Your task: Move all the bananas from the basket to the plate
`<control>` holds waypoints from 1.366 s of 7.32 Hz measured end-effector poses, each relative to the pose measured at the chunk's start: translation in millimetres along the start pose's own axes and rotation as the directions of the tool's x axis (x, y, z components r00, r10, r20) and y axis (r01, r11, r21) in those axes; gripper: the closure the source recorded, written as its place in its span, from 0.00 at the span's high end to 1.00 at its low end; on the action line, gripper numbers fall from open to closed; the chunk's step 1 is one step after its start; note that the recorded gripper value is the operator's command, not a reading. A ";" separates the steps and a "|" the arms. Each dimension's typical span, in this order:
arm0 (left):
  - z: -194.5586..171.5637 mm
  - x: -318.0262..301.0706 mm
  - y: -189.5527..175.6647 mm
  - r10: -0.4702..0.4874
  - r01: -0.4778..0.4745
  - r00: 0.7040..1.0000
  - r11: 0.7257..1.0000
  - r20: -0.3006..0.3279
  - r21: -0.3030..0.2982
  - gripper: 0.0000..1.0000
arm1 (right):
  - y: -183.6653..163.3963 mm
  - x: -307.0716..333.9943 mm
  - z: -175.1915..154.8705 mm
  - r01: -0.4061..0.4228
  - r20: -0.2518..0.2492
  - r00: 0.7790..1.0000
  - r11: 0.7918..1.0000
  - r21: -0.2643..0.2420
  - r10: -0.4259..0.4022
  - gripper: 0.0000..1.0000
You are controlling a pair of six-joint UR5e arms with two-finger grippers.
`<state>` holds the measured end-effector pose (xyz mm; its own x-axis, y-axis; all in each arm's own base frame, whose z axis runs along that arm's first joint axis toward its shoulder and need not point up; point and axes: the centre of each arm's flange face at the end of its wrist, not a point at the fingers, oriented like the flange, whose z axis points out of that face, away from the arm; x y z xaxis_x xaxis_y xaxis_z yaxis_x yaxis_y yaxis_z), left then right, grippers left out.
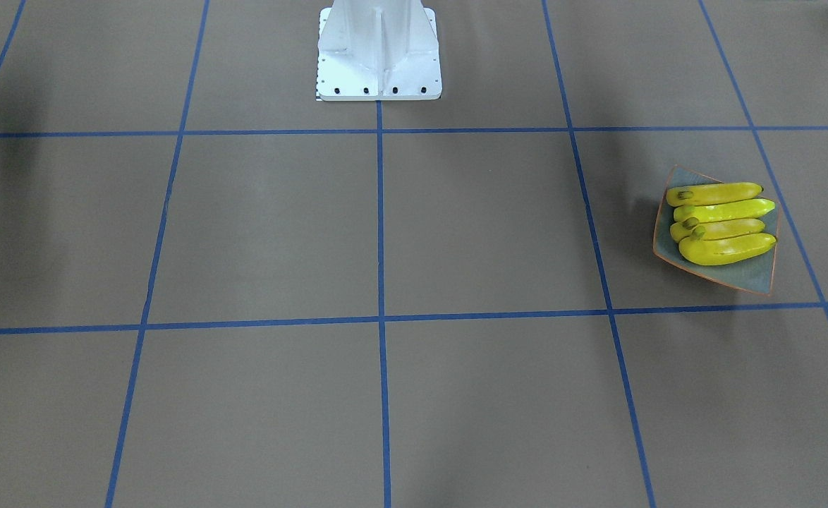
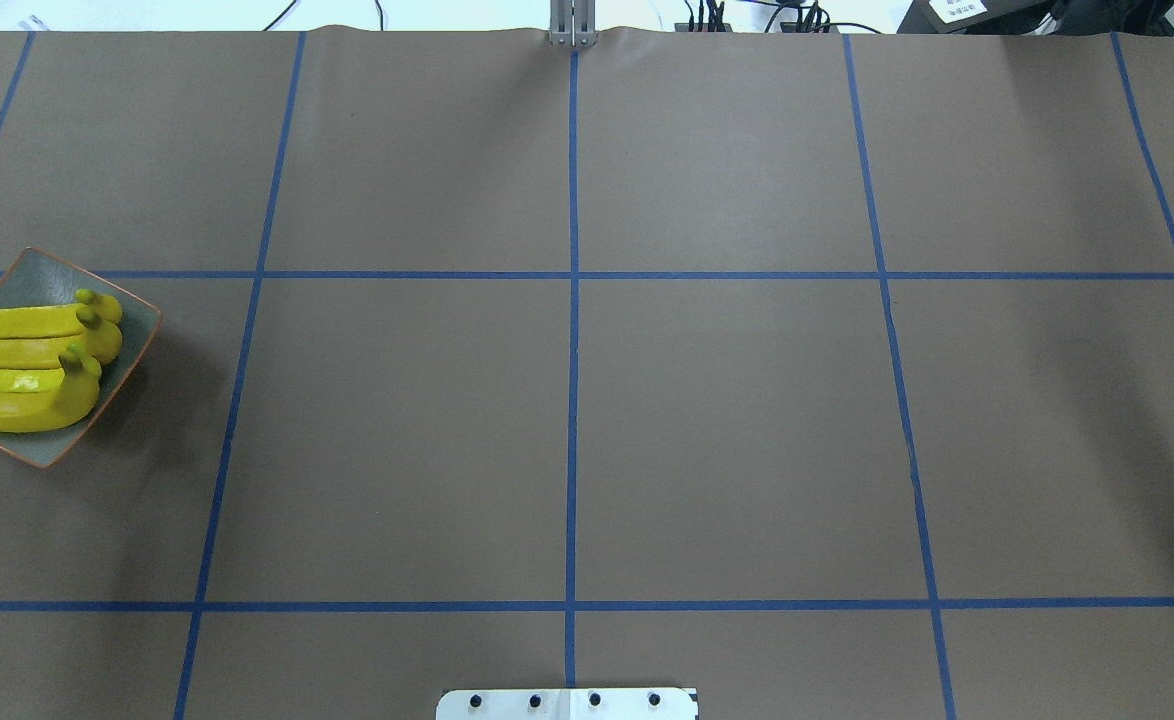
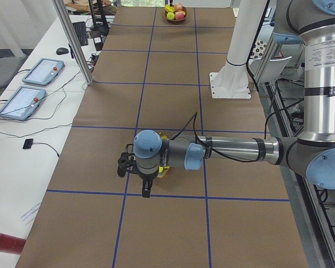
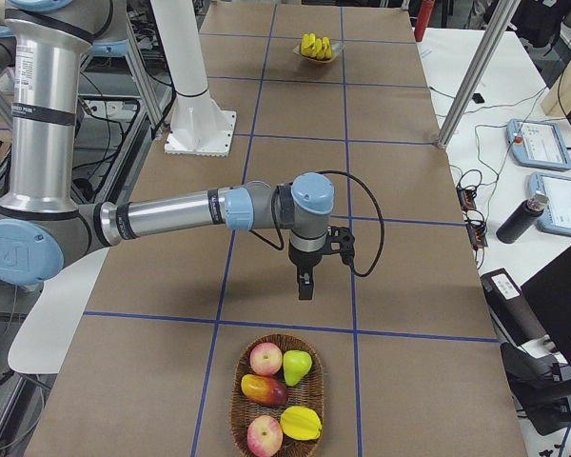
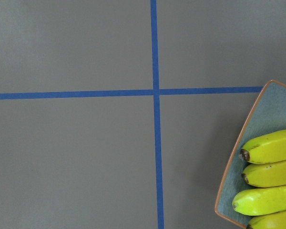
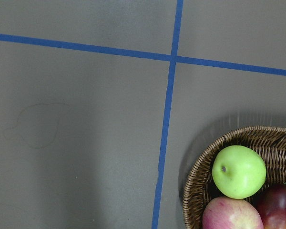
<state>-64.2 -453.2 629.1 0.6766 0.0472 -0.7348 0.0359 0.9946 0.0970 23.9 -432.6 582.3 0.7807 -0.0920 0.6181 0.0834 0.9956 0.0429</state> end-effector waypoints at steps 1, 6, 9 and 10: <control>-0.9 0.8 2.9 0.002 -0.002 1.000 1.000 0.000 0.002 1.00 | 1.1 1.5 1.3 -0.004 0.001 1.000 1.000 -0.003 0.004 1.00; 1.4 -2.4 14.8 -0.006 0.006 1.000 1.000 0.000 -0.005 1.00 | 7.5 7.3 8.0 -0.018 0.001 1.000 1.000 -0.019 0.018 1.00; 1.4 -2.9 15.2 -0.007 0.007 1.000 1.000 0.005 -0.005 1.00 | 8.9 10.1 11.5 -0.024 -0.001 1.000 0.999 -0.027 0.024 1.00; 1.3 -3.0 15.2 -0.008 0.008 1.000 1.000 0.006 -0.005 1.00 | 9.1 11.3 12.9 -0.026 0.000 1.000 0.999 -0.029 0.026 1.00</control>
<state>-64.7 -438.3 633.7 0.6811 0.0390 -0.7311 0.0374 0.9954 0.0878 25.5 -424.3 599.8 0.7829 -0.0656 0.6187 0.0808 0.9967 0.0034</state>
